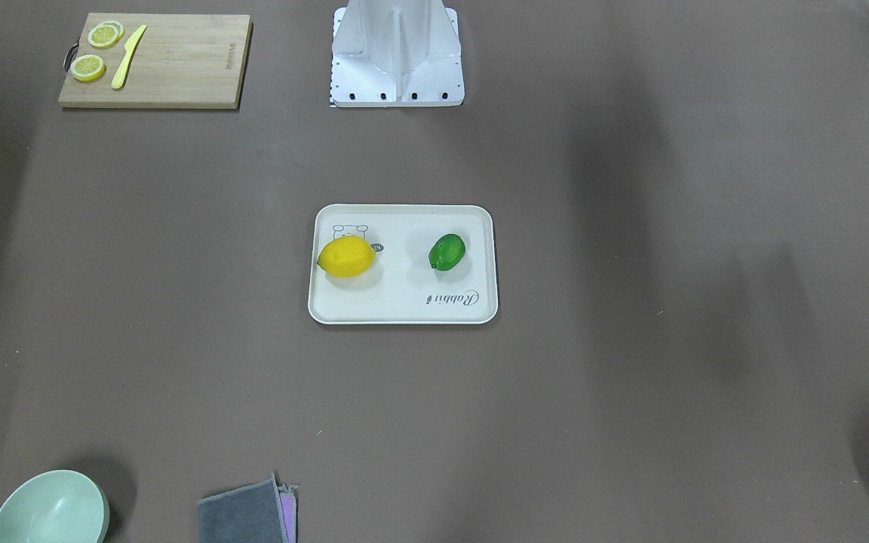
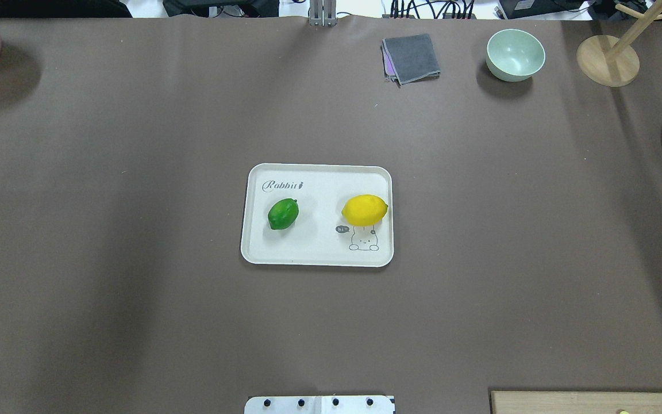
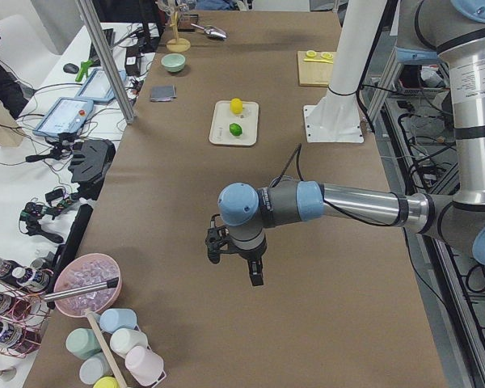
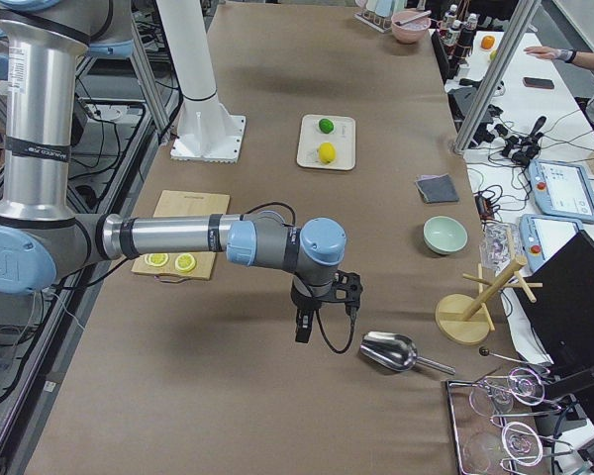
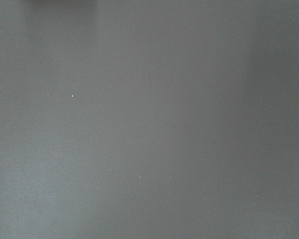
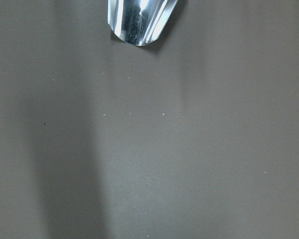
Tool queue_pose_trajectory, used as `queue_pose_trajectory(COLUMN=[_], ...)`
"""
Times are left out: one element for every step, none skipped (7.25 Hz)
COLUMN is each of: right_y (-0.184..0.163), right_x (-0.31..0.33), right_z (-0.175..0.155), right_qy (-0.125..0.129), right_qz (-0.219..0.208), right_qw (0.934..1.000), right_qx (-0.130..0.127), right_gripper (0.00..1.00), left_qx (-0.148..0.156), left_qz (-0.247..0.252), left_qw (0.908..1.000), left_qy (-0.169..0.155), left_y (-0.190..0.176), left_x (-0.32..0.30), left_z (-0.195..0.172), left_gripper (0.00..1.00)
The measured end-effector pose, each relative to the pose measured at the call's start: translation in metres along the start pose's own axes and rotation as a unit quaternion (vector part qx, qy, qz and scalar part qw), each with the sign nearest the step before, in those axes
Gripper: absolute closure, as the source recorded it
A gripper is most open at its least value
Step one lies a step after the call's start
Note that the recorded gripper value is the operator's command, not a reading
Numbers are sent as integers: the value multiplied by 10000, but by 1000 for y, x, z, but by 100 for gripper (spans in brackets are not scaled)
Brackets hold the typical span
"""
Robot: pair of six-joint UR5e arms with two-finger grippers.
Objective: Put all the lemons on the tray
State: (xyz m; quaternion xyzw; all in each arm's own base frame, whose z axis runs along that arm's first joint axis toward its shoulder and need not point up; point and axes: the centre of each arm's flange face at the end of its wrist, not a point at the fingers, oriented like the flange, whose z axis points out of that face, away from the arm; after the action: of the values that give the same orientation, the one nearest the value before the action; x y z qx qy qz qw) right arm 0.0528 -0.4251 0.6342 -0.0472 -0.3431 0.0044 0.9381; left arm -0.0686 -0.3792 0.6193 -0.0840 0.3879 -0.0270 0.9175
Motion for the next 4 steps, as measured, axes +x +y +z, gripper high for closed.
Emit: queue_pose_trajectory(right_y=[0, 1, 2, 2], right_x=[-1, -1, 0, 0], right_z=[-1, -1, -1, 0], right_qy=[-6, -8, -12, -19], right_qz=[-7, -4, 3, 16], right_qw=[10000, 10000, 10000, 10000], right_qx=[11, 10, 5, 0], right_gripper=[1, 1, 1, 1], left_qx=[6, 11, 11, 13], left_qz=[1, 4, 3, 1], left_qw=[10000, 10000, 10000, 10000], left_qy=[1, 0, -3, -5], left_y=[0, 0, 0, 0], left_x=[0, 1, 1, 0], left_z=[-1, -1, -1, -1], left_gripper=[2, 2, 2, 2])
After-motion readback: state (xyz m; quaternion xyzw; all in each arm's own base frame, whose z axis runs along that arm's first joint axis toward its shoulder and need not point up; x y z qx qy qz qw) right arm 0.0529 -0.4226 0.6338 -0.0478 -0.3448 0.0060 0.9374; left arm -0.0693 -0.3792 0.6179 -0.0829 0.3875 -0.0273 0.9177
